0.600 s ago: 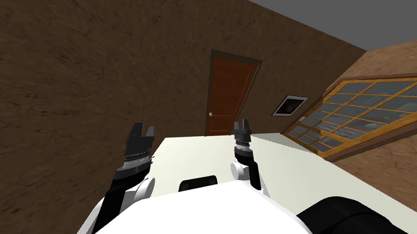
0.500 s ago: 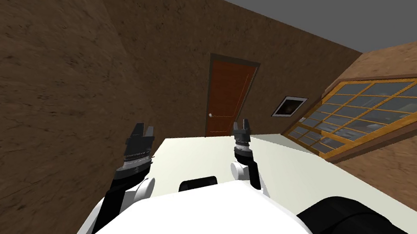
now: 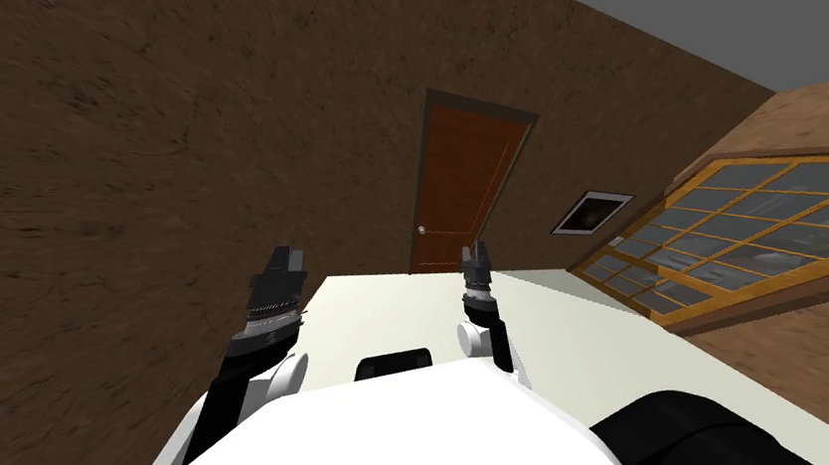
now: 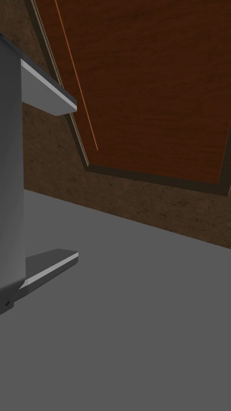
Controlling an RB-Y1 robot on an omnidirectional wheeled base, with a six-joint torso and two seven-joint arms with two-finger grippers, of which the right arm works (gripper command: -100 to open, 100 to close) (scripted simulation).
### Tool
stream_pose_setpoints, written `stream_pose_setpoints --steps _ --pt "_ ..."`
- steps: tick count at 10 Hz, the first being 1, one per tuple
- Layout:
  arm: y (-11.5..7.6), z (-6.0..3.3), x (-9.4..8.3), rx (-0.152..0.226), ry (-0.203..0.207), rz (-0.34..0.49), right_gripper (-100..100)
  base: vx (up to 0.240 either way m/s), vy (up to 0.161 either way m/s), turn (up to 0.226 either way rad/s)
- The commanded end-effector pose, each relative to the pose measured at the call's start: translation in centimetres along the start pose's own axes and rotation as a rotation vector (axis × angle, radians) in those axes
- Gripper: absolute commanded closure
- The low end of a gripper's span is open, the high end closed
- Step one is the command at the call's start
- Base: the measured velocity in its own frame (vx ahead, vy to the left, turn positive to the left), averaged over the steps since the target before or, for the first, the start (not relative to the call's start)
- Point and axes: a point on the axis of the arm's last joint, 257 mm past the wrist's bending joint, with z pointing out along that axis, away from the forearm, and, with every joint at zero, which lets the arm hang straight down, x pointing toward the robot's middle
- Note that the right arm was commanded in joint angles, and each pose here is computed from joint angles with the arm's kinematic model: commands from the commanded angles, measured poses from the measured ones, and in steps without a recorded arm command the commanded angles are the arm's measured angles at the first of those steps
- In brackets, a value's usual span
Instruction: Pull the door open
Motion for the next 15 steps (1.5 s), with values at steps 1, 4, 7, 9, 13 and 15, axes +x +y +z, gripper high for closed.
stream_pose_setpoints --steps 1,4,7,9,13,15 --pt "-1.0 -0.48 0.1 0.017 0.006 -0.037 -100 0.128 -0.018 0.03" --pt "-2.6 -1.07 0.2 0.044 0.016 -0.092 -100 0.089 -0.004 0.028" --pt "-4.3 -1.76 0.3 0.072 0.027 -0.152 -100 0.087 0.002 0.027" --pt "-5.6 -2.33 0.3 0.094 0.035 -0.198 -100 0.107 -0.001 0.033" --pt "-8.2 -3.6 0.3 0.138 0.055 -0.292 -100 0.102 -0.002 0.037" --pt "-9.5 -4.34 0.3 0.162 0.066 -0.343 -100 0.094 -0.006 0.03"
